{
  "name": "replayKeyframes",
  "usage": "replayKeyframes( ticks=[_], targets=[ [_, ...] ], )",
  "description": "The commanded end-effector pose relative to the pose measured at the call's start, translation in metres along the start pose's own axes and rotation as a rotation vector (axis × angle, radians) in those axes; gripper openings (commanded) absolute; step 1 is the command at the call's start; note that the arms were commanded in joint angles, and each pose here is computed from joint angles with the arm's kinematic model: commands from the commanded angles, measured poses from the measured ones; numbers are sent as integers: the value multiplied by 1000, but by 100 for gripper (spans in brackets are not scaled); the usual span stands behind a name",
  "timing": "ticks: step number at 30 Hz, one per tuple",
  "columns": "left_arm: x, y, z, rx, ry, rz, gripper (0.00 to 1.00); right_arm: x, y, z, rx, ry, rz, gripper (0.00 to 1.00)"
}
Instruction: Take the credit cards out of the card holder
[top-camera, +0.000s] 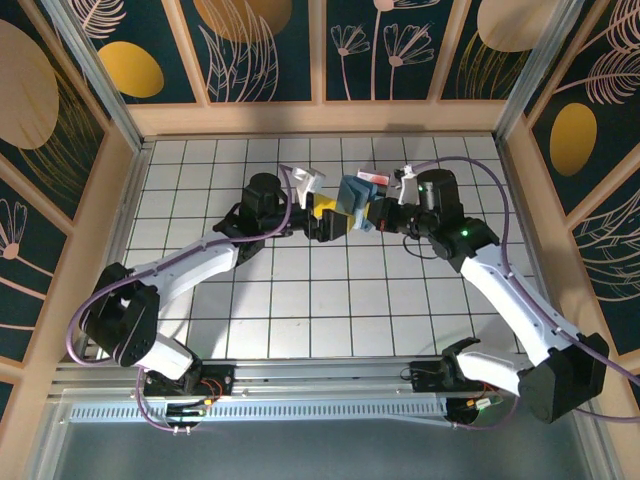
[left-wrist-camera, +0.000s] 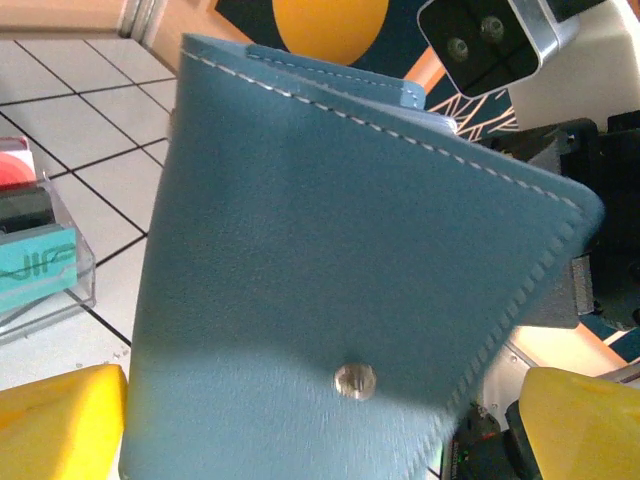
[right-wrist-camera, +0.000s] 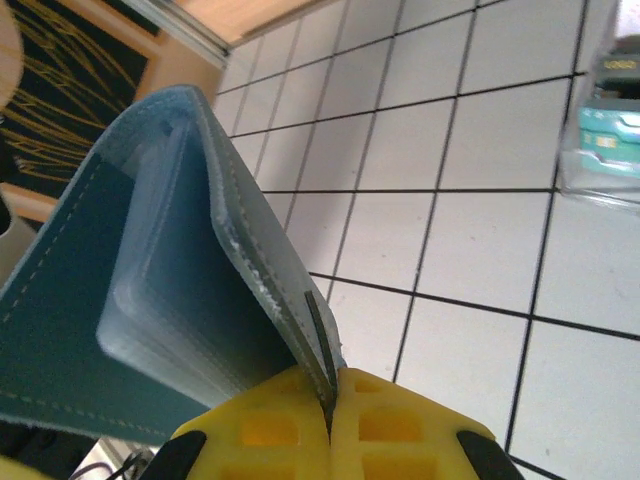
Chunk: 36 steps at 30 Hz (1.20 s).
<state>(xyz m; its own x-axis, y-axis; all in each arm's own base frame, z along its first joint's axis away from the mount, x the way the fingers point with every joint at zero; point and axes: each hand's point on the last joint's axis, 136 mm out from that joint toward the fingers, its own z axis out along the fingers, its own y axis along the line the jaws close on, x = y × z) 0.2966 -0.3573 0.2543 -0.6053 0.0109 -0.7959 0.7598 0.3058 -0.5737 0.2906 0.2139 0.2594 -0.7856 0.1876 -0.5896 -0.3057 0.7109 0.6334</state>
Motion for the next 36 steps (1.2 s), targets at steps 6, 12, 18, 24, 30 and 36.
replayKeyframes(
  ticks=[6, 12, 18, 24, 30, 36],
  targets=[
    [2, 5, 9, -4, -17, -2, 99, 1, -8, 3, 130, 23, 18, 0],
    [12, 22, 19, -35, 9, -38, 93, 3, -19, 3, 248, 63, 16, 0],
    [18, 26, 27, -18, 18, -56, 90, 7, -21, 8, 269, 85, 22, 0],
    [19, 26, 28, -17, 18, -58, 94, 12, -16, 12, 270, 102, 8, 0],
    [20, 27, 30, -13, 12, -69, 94, 11, -13, 15, 268, 109, -7, 0],
    [23, 28, 27, -31, 22, -63, 68, 12, -13, 15, 264, 100, -15, 0]
  ],
)
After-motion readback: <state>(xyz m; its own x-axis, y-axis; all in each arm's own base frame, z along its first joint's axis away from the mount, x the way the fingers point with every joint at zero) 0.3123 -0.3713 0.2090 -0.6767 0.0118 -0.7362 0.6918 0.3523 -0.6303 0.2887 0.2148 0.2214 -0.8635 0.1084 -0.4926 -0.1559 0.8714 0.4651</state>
